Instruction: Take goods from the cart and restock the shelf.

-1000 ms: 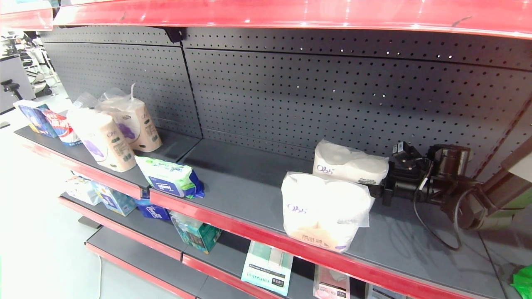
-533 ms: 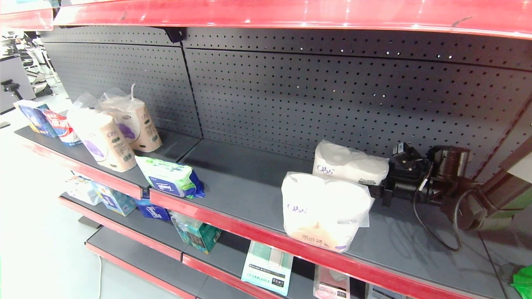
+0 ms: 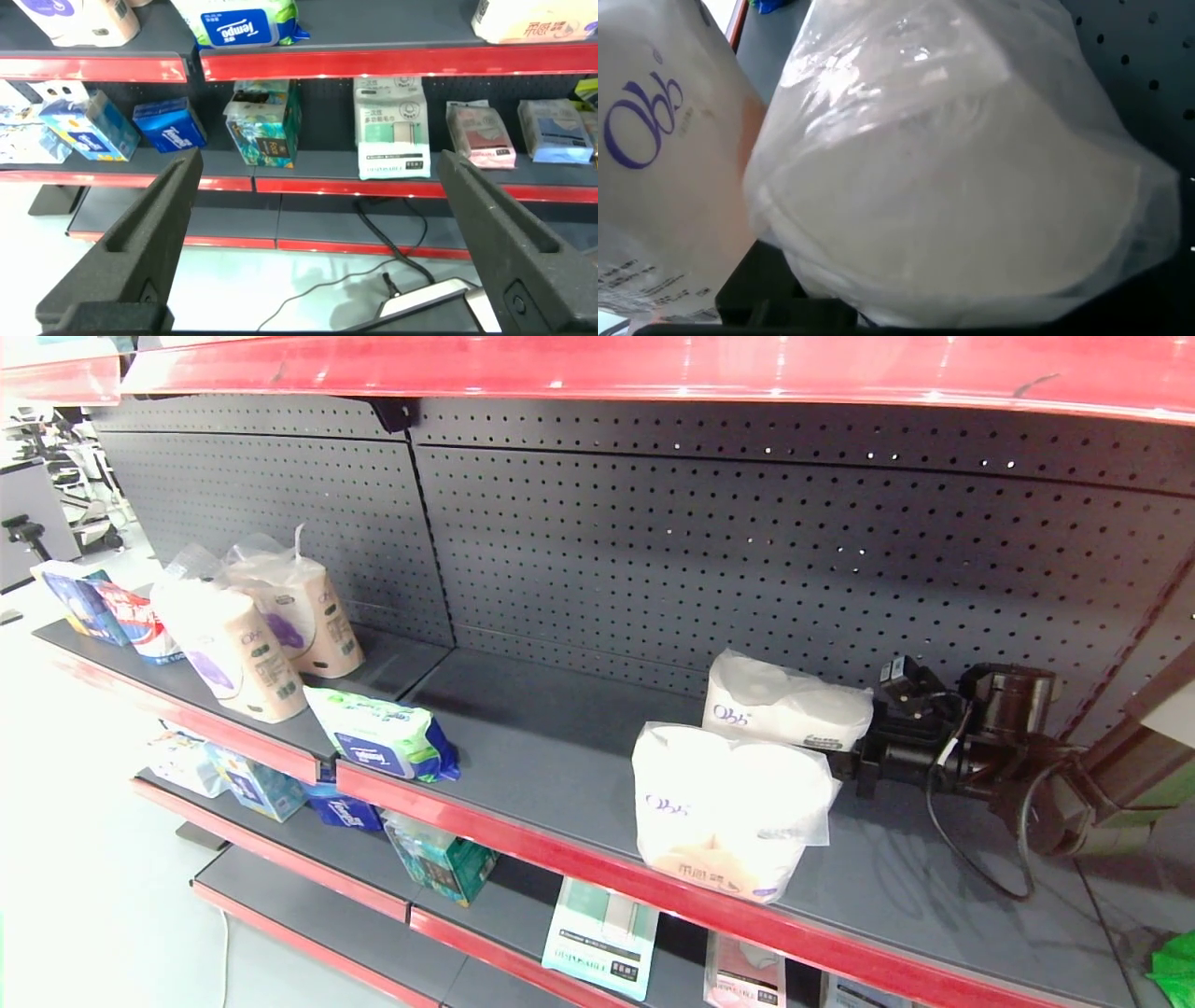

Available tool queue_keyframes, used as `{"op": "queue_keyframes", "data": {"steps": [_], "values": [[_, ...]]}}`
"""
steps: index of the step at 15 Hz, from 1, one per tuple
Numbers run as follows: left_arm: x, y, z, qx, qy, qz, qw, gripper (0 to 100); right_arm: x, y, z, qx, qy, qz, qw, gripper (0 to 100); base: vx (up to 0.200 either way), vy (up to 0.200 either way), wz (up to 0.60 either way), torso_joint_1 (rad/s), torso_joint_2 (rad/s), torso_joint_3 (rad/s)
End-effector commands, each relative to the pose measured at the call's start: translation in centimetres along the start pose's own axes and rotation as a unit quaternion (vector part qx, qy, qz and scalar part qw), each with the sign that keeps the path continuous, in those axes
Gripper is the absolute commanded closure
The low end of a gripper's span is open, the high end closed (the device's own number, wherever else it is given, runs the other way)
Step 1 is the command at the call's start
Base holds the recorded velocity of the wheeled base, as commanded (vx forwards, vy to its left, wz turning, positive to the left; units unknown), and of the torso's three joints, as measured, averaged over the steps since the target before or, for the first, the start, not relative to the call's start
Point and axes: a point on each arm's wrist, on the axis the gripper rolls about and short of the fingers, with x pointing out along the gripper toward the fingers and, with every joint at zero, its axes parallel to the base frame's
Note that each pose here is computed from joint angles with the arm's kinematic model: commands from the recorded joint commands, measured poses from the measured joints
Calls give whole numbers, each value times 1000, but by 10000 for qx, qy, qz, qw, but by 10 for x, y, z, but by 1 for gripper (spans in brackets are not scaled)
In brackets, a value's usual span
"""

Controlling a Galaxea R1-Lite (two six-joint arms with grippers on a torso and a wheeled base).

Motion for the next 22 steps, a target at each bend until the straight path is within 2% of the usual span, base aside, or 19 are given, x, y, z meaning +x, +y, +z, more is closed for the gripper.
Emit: {"op": "queue_keyframes", "data": {"steps": [1, 2, 8, 13, 16, 20, 22], "values": [[0, 0, 0, -1, 0, 0, 10000, 0, 0, 2, -2, 32, 57, -51, 10000, 100, 0, 0, 0, 0, 0, 0], [0, 0, 0, -1, -1, -8, 10000, 0, 0, 3, -2, 44, 63, -41, 10000, 0, 0, 0, 0, 0, 0, 0], [0, 0, 0, 0, -8, -7, 10000, 0, -7, 7, 6, 43, 16, -81, 10000, 0, 0, 0, 0, 0, 0, 0], [0, 0, 0, 0, -17, -13, 10000, 0, -34, 24, 19, 170, 30, -231, 9996, 0, 0, 0, 0, 0, 0, 0], [0, 0, 0, 1, -25, -12, 10000, 0, -51, 20, 22, 138, 11, -487, 9987, 0, 0, 0, 0, 0, 0, 0], [-1, 0, 0, 2, -40, -10, 10000, 0, -85, 39, 31, 189, 19, -808, 9965, 0, 0, 0, 0, 0, 0, 0], [-1, 0, 0, 2, -40, -10, 10000, 0, -107, 56, 40, 127, -8, -1048, 9944, 0, 0, 0, 0, 0, 0, 0]]}}
